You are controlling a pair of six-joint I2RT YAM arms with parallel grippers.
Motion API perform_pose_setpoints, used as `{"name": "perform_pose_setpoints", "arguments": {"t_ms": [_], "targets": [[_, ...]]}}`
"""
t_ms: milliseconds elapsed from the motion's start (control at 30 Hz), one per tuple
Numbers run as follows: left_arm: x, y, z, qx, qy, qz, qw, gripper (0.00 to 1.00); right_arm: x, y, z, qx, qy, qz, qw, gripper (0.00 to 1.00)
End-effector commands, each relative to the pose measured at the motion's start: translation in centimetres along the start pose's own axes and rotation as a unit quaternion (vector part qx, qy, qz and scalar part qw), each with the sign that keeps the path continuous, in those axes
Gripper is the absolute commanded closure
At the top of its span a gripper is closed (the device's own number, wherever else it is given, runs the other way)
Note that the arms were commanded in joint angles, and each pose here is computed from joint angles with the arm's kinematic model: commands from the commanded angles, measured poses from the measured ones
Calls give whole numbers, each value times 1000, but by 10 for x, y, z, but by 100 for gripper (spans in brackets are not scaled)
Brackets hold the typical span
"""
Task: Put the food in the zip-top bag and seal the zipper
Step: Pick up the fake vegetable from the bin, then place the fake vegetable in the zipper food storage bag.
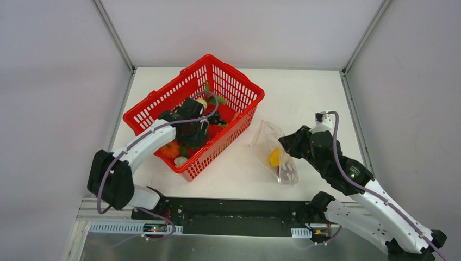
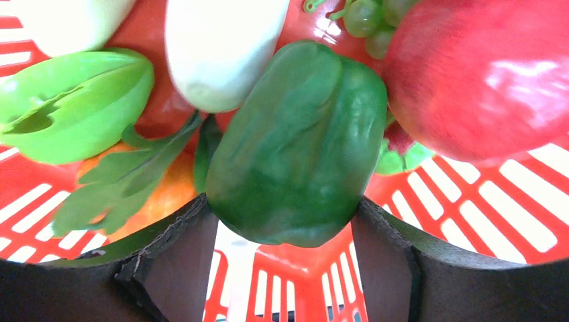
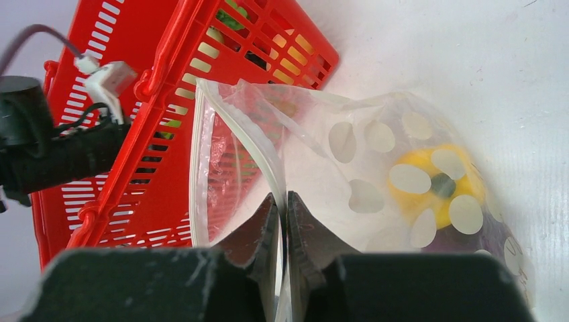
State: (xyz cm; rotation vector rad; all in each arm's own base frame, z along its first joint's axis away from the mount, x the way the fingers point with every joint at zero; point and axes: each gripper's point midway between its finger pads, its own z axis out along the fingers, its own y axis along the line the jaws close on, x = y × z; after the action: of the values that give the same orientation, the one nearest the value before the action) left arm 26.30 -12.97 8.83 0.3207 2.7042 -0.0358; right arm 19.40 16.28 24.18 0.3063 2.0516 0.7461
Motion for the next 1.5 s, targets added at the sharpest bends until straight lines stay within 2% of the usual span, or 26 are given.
{"name": "perform_pose_setpoints", "arguments": {"t_ms": [0,100,267,633,1100,1267,1400,1467], "targets": [[-10,3,-43,21,-56,-13,998,62,-9,5,-2,-10,-19,2,1000,88],[-10,4,-57,26,-77,-18,997,58,-6,7,1,-10,-11,1,1000,88],[-5,5,-75,37,-87,-24,995,57,-6,11,3,-16,-8,2,1000,89],[-24,31,-135,8,-224,-83,971,58,-6,12,3,-16,-7,3,1000,89],[-36,-4,-198,144,-314,-88,934,60,-3,17,4,-25,1,12,1000,89],[-48,-33,-230,245,-348,-105,899,62,-1,18,5,-29,4,15,999,89],[-59,-65,-256,352,-375,-119,849,65,-3,17,7,-26,-1,16,1000,89],[-62,-66,-269,359,-393,-126,837,68,-4,18,6,-27,-4,14,1000,89]]}}
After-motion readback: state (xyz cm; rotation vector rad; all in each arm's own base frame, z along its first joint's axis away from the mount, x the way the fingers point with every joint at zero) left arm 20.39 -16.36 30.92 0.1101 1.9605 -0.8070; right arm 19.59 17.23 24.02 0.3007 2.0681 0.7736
